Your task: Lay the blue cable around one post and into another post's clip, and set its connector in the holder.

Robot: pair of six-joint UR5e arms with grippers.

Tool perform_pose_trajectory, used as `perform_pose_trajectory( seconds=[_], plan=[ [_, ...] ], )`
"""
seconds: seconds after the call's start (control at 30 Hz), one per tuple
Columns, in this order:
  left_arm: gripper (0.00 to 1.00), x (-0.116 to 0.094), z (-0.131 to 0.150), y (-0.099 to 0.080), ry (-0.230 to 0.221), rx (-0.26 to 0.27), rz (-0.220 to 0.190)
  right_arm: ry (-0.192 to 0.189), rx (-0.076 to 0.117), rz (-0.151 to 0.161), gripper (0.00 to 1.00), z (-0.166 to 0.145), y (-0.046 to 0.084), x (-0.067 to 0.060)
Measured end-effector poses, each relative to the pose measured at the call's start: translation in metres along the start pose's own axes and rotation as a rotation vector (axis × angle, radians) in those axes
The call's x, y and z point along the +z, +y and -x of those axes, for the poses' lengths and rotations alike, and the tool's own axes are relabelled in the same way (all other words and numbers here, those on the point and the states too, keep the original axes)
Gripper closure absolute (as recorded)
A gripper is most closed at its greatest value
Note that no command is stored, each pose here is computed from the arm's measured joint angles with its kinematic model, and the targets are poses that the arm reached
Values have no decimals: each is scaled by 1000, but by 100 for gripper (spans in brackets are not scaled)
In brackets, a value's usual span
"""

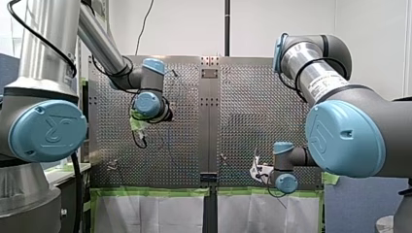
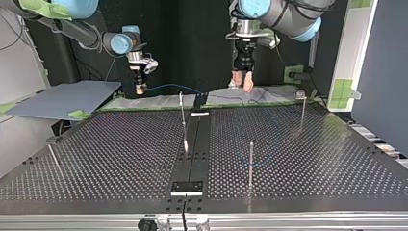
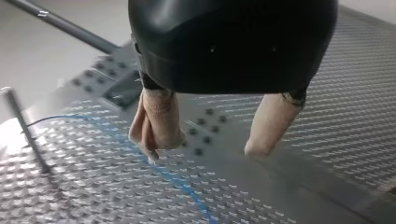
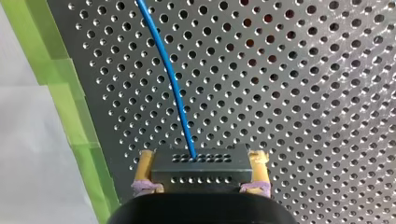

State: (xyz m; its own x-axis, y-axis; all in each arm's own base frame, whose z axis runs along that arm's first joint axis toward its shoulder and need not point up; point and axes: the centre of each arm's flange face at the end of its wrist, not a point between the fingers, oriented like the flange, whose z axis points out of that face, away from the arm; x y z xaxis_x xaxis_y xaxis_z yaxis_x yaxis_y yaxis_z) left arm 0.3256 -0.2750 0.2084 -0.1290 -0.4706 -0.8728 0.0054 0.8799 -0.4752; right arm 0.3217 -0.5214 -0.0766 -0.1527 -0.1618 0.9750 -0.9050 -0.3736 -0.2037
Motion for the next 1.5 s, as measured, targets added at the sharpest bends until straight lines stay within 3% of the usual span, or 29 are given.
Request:
perform_pose_trajectory(
  seconds=[0.3, 0.47, 0.67, 1.03, 1.23, 1.5],
  plan=[
    [0, -55, -34, 12, 44, 145, 25, -5, 2, 8, 100, 1, 0, -1],
    [0, -70, -24, 0, 33, 192, 22, -3, 4, 8, 100, 0, 0, 0],
    [0, -58, 12, -14, -35, 219, 62, 3, 5, 5, 100, -2, -1, 4],
    [0, -31, 91, -33, -132, 263, 78, -3, 9, 7, 100, -2, -1, 5],
    [0, -31, 135, -45, -190, 292, 97, -7, 13, 7, 100, -2, -1, 5],
    [0, -29, 170, -64, -206, 364, 111, -7, 20, 6, 100, -2, -1, 5]
  ],
)
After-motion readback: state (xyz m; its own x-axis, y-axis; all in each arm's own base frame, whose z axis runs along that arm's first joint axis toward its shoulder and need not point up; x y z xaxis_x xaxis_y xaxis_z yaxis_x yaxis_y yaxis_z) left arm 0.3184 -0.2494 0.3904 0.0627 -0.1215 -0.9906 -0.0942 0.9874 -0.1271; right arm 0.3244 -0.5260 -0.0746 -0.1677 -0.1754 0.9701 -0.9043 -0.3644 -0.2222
